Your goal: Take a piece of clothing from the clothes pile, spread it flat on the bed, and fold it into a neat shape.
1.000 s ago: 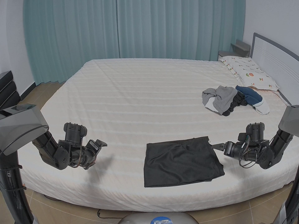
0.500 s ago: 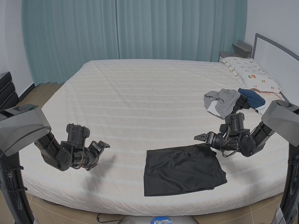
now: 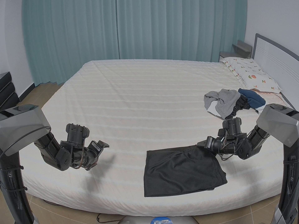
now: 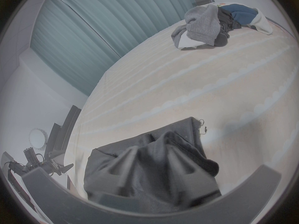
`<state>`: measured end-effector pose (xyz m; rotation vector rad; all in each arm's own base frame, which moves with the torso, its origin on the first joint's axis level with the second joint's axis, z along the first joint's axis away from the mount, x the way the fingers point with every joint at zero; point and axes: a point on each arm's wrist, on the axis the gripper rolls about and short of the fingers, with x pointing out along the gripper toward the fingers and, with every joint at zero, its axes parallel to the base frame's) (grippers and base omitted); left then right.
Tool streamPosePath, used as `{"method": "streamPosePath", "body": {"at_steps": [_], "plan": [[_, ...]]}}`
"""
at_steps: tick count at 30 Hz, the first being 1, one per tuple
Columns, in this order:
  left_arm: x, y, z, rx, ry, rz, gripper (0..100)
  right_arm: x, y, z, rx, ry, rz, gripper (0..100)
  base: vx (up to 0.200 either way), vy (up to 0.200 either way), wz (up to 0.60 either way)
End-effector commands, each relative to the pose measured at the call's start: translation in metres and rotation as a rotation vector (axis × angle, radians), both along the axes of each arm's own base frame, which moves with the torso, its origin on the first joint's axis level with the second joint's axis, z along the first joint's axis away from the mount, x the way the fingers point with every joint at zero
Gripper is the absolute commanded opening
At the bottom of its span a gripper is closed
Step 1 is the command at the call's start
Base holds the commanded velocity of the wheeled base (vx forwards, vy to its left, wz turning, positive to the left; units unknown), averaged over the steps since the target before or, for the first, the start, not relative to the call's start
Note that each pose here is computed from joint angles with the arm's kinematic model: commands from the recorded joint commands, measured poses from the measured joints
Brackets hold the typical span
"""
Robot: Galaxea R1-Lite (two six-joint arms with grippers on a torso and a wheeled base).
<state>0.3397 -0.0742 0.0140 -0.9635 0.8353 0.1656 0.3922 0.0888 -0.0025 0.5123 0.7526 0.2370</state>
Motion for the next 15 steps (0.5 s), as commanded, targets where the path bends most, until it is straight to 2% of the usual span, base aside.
{"method": "streamPosePath", "body": {"at_steps": [1,15], "plan": [[0.0,0.0,-0.001,0.001,0.002,0.003,100,0.001,-0.003,-0.009,-0.004,0.019,-0.007,0,0.0,0.0,0.0],[0.0,0.0,-0.002,0.006,0.005,0.003,100,0.001,-0.037,-0.005,0.017,0.012,-0.099,0,0.0,0.0,0.0]]}}
